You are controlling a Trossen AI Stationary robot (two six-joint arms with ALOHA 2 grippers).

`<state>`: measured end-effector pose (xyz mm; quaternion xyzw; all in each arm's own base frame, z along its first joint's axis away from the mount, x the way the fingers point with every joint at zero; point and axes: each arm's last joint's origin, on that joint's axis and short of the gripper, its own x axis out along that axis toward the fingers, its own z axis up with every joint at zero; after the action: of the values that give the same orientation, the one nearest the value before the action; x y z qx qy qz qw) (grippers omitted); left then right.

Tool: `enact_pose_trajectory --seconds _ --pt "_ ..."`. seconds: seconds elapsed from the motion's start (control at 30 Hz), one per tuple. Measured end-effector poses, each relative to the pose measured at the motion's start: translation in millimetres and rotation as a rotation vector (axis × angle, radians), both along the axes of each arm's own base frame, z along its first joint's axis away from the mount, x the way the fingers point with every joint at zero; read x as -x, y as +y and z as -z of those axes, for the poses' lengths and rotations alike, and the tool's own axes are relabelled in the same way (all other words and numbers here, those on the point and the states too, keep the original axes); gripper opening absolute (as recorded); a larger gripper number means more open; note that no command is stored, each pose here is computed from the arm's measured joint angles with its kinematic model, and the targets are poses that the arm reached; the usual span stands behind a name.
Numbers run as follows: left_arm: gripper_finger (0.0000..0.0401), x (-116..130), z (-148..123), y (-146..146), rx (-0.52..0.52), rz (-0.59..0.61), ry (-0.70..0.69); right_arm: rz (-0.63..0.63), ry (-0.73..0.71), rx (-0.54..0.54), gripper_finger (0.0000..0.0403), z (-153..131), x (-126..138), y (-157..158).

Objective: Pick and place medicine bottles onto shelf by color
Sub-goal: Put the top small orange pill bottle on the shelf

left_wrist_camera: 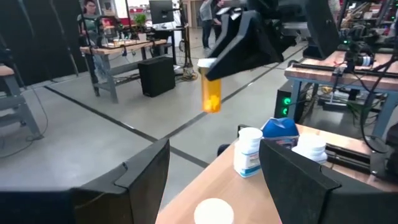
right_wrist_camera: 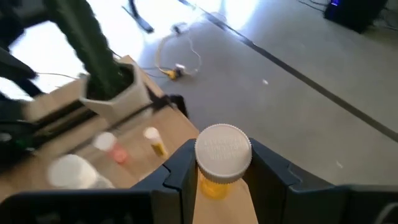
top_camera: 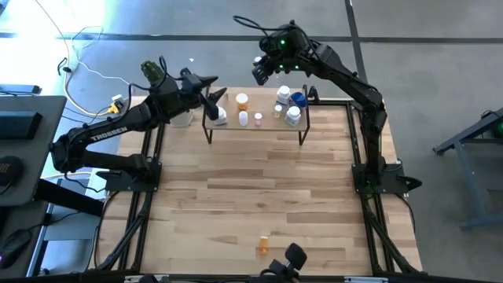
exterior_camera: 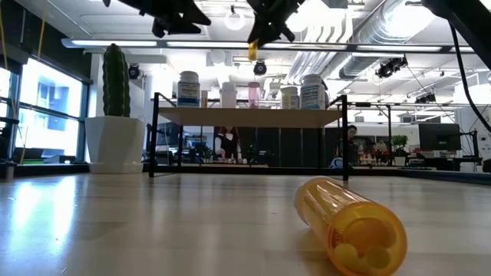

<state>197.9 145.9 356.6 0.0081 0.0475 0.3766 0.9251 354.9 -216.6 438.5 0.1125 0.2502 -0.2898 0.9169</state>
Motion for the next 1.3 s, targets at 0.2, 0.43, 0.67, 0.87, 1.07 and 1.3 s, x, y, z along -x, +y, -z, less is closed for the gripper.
enact_pose_trajectory --seconds 0.2,0.43,0.67,0.87,1.07,1.3 --pt "0.0239 2.9 0.1 3.8 0.001 -0.019 0.001 0.053 0.093 -0.034 0.0101 24.5 -4.6 -1.9" --pt "0.0239 3.9 0.3 5.2 0.001 -0.026 0.002 0.046 0.123 -0.079 0.0101 52.1 -15.3 2.0" --pt "0.0239 3.3 0.5 4.8 0.004 -0.002 0.002 0.034 0.148 -0.096 0.0101 66.6 -23.0 11.4" --pt "0.0239 3.3 0.5 4.8 0.004 -0.002 0.002 0.068 0.203 -0.103 0.0101 70.8 -13.2 22.9" --pt "0.0239 3.2 0.4 4.7 0.004 -0.001 0.002 0.074 0.153 -0.059 0.0101 62.1 13.4 43.6" --pt "0.0239 3.2 0.5 4.7 0.007 -0.001 -0.002 0.083 -0.145 0.024 0.0101 64.6 27.1 54.6"
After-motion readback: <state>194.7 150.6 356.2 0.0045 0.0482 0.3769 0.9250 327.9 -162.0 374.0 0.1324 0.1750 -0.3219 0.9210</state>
